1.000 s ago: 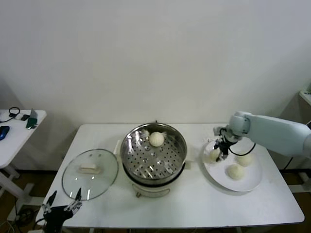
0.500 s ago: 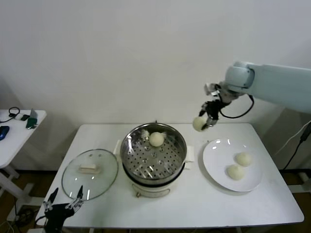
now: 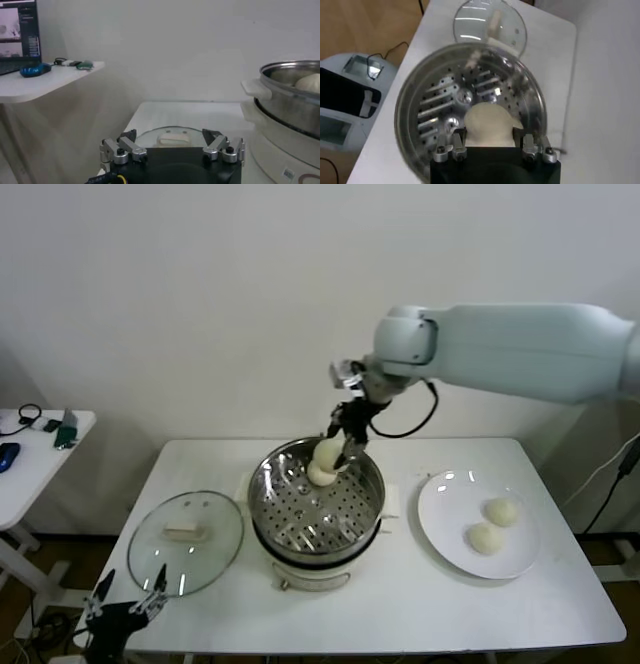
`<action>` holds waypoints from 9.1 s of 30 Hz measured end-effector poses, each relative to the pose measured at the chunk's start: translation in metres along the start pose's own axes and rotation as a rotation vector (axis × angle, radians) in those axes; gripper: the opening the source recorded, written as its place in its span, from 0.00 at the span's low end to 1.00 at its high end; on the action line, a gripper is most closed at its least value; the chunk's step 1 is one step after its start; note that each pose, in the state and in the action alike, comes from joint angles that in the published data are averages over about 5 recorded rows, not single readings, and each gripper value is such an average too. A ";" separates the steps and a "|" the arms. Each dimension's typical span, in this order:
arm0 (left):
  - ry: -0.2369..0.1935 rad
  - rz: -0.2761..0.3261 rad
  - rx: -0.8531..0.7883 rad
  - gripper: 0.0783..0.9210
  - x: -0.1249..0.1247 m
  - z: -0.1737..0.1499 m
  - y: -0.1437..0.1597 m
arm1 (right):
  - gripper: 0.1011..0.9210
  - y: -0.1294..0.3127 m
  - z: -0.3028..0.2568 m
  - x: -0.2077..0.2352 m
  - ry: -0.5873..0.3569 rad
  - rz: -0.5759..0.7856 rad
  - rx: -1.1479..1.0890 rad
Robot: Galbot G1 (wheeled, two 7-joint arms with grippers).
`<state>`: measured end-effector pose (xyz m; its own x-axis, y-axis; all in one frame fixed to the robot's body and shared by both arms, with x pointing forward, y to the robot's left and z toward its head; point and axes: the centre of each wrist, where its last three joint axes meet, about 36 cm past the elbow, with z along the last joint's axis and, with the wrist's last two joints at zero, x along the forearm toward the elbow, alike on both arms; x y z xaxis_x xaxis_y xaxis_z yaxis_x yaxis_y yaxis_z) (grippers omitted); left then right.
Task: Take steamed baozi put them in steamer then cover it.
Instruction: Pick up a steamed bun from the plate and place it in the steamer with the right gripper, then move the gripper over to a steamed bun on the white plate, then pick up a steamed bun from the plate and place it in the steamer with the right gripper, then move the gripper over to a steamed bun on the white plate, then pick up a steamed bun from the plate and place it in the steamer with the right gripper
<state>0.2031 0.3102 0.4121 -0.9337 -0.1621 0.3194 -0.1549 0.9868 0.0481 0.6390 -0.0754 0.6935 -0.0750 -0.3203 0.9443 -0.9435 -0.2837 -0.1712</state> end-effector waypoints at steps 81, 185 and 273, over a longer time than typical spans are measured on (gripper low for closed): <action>0.014 -0.008 -0.003 0.88 0.003 0.011 -0.004 | 0.86 0.163 0.346 -0.093 0.348 -0.027 -0.297; 0.002 -0.009 -0.014 0.88 -0.001 0.006 -0.007 | 0.88 0.015 0.134 0.066 0.339 -0.109 0.497; -0.002 -0.014 -0.021 0.88 0.000 0.006 -0.007 | 0.70 0.030 0.182 0.102 0.129 0.073 -0.015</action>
<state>0.2027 0.3036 0.4065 -0.9320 -0.1763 0.3167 -0.1614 0.9842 0.0728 0.6616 -0.2814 0.7336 -0.1839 -0.2205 0.9579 -0.9385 -0.2502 -0.2378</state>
